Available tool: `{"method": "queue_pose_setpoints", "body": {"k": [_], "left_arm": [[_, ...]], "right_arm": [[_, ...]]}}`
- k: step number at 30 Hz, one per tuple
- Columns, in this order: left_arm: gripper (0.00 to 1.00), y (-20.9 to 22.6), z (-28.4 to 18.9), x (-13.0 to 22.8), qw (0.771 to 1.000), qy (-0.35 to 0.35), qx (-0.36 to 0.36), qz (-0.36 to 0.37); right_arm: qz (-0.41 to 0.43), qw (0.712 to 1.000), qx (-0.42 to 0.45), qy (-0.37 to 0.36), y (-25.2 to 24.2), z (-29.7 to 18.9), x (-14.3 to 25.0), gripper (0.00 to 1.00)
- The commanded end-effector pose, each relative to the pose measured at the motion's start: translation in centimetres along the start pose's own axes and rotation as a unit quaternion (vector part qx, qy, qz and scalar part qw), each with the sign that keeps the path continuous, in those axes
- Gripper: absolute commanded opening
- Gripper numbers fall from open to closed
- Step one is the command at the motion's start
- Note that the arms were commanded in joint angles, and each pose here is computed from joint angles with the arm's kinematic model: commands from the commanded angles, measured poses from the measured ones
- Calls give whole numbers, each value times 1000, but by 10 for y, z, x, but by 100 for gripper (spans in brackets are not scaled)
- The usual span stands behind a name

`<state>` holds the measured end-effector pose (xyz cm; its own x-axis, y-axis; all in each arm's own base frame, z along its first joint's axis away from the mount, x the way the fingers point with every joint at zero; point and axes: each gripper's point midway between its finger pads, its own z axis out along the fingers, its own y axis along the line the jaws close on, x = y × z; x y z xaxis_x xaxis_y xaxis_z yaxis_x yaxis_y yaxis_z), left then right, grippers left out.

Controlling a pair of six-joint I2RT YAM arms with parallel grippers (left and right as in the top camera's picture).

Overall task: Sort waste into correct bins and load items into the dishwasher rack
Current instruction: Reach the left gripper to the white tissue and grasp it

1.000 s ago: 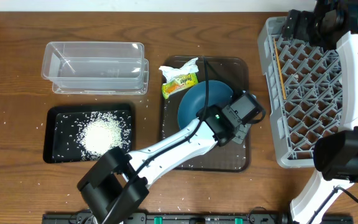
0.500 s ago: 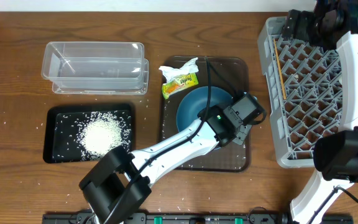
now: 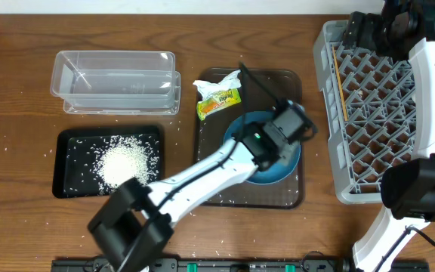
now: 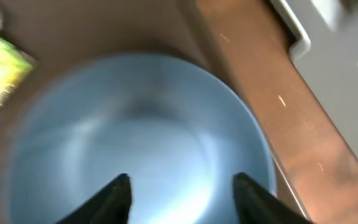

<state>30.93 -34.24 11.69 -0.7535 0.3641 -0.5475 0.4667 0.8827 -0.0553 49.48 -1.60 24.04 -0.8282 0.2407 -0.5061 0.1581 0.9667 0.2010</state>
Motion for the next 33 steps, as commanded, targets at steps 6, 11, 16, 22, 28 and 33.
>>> {"method": "queue_pose_setpoints", "body": {"k": [6,11,16,22,28,33], "left_arm": [[65,83,-31,-70,986,-121,-105,-50],[67,134,-27,-86,978,-139,-137,-79],[73,178,-12,-94,977,-138,-141,-75],[74,210,20,-101,978,-147,-108,-102],[81,197,63,-85,987,-115,-55,-97],[82,195,95,-69,990,-94,-53,-94]], "right_arm": [[1,1000,-6,-14,6,-14,-4,99],[1,1000,-6,-14,6,-14,-4,99],[1,1000,-6,-14,6,-14,-4,99],[1,1000,-6,-14,6,-14,-4,99],[1,1000,-6,-14,6,-14,-4,99],[1,1000,-6,-14,6,-14,-4,99]]}}
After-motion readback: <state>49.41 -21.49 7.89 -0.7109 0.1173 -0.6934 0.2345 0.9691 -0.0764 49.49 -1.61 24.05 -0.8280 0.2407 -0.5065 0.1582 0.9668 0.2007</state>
